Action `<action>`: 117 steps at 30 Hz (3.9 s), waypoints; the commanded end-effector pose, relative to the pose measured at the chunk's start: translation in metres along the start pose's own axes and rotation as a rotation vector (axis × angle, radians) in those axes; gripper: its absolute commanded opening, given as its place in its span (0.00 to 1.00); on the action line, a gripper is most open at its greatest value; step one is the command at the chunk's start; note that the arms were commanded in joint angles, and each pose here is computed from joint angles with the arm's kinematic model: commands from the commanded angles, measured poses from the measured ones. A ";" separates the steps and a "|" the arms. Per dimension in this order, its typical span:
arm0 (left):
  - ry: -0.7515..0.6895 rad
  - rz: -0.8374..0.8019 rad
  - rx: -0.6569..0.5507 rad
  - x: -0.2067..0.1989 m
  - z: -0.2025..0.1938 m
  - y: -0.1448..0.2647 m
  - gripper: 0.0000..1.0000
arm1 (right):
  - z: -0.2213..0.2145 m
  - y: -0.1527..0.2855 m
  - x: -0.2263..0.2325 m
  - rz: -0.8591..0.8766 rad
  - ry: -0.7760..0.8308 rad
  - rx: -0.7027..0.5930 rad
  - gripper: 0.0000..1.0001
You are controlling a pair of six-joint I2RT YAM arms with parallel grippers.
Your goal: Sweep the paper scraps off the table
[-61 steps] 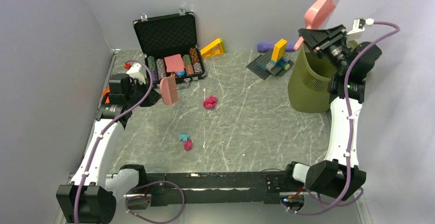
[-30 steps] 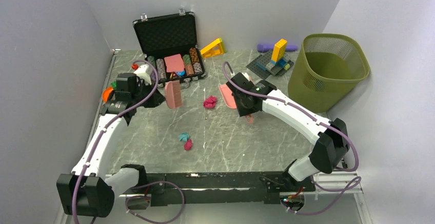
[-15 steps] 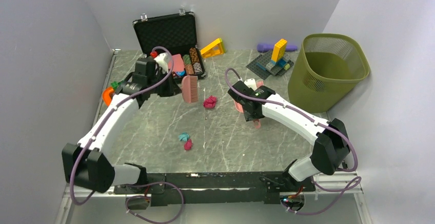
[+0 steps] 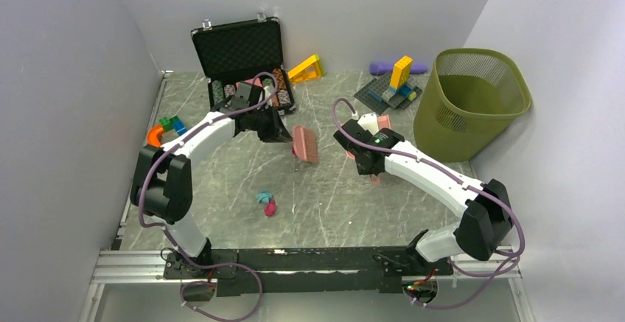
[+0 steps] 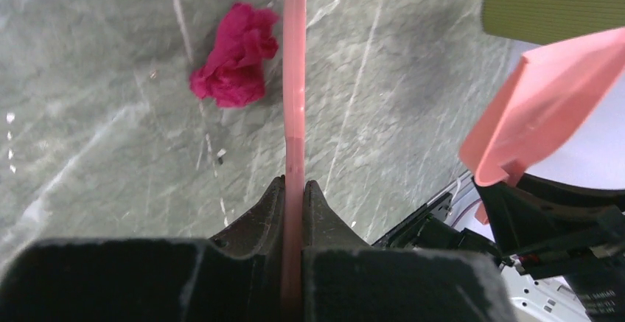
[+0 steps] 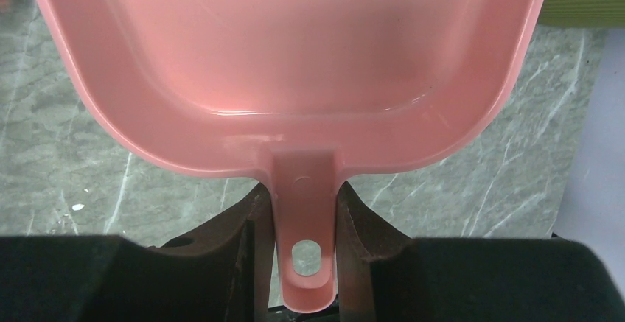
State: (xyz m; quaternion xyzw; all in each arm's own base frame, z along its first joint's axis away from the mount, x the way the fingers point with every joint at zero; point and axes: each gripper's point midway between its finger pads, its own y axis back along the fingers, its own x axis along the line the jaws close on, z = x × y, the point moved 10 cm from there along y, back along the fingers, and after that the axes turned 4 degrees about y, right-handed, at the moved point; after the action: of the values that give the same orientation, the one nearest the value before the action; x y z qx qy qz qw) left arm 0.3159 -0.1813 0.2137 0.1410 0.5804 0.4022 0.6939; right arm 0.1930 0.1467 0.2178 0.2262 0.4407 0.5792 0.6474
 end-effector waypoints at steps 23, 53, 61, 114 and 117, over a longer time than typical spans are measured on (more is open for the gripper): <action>0.150 0.550 -0.201 0.003 -0.104 0.201 0.00 | -0.001 -0.010 0.013 0.119 0.022 -0.034 0.00; 0.352 0.321 -0.038 0.028 -0.117 0.097 0.00 | -0.007 -0.005 0.012 0.173 0.020 -0.021 0.00; 0.312 0.357 -0.137 0.009 -0.078 0.087 0.00 | -0.008 0.003 0.012 0.225 0.044 0.011 0.00; -0.659 0.315 0.322 -0.008 -0.002 0.013 0.00 | -0.059 -0.006 0.128 0.533 0.497 0.524 0.00; -0.645 0.285 0.370 -0.009 -0.012 0.011 0.00 | -0.051 -0.019 0.133 0.537 0.475 0.514 0.00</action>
State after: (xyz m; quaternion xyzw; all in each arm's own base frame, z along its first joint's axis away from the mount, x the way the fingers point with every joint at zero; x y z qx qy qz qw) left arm 0.3181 -0.1710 0.2274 0.4511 0.3245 0.3942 0.7321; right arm 0.1311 0.2495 0.1406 0.3568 0.6510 0.6142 0.2677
